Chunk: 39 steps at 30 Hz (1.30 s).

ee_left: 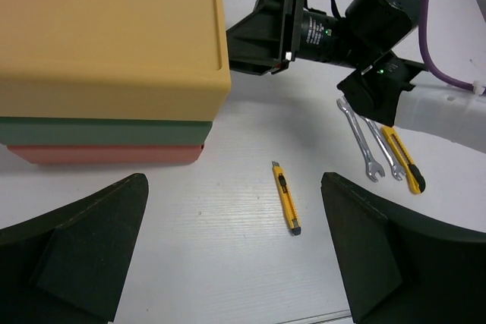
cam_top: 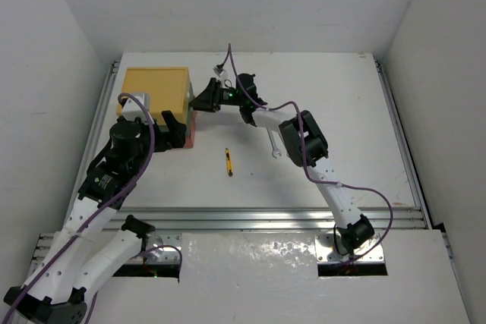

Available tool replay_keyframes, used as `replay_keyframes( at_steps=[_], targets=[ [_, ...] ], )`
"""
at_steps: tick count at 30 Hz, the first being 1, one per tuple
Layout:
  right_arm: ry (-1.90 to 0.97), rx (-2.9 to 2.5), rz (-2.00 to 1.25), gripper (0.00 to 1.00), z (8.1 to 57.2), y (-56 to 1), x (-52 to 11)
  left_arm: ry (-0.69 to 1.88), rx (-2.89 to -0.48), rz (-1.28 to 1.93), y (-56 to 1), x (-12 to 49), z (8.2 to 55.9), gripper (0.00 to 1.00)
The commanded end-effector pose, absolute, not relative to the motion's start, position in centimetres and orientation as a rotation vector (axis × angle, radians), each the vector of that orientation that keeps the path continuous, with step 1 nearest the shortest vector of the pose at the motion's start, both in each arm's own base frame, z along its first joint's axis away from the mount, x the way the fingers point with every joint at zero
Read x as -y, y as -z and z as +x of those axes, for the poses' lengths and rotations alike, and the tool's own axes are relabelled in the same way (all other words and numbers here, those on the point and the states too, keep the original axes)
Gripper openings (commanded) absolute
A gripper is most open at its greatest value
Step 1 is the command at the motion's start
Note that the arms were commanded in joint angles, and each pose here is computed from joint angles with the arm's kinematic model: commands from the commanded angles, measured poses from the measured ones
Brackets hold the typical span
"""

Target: Sort the tools into containers

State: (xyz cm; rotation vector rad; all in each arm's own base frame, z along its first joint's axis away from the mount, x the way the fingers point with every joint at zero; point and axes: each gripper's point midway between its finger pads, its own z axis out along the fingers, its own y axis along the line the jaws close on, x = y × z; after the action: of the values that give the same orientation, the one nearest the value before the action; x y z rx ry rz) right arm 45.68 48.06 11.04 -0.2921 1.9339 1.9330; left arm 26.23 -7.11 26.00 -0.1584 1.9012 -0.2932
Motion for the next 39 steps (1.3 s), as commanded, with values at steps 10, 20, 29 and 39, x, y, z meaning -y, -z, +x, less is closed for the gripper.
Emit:
replay_keyframes(
  at_steps=[10, 20, 29, 39],
  targets=[
    [-1.947, -1.879, -0.355, 0.28, 45.0, -11.9, -48.9, 0.318, -1.837, -0.145, -27.6, 7.3, 26.7, 0.96],
    [-1.943, -1.871, -0.307, 0.12, 45.4, -12.5, -45.6, 0.317, -1.845, -0.143, -27.4, 7.3, 26.8, 0.96],
    [-1.902, -1.855, -0.327, 0.14, 43.8, -13.8, -39.9, 0.313, -1.847, -0.148, -27.3, 7.2, 26.9, 0.96],
    [-1.691, -1.965, -0.273, 0.64, 40.7, -14.7, -35.7, 0.309, -1.850, -0.156, -27.2, 7.2, 26.9, 0.96]
  ],
)
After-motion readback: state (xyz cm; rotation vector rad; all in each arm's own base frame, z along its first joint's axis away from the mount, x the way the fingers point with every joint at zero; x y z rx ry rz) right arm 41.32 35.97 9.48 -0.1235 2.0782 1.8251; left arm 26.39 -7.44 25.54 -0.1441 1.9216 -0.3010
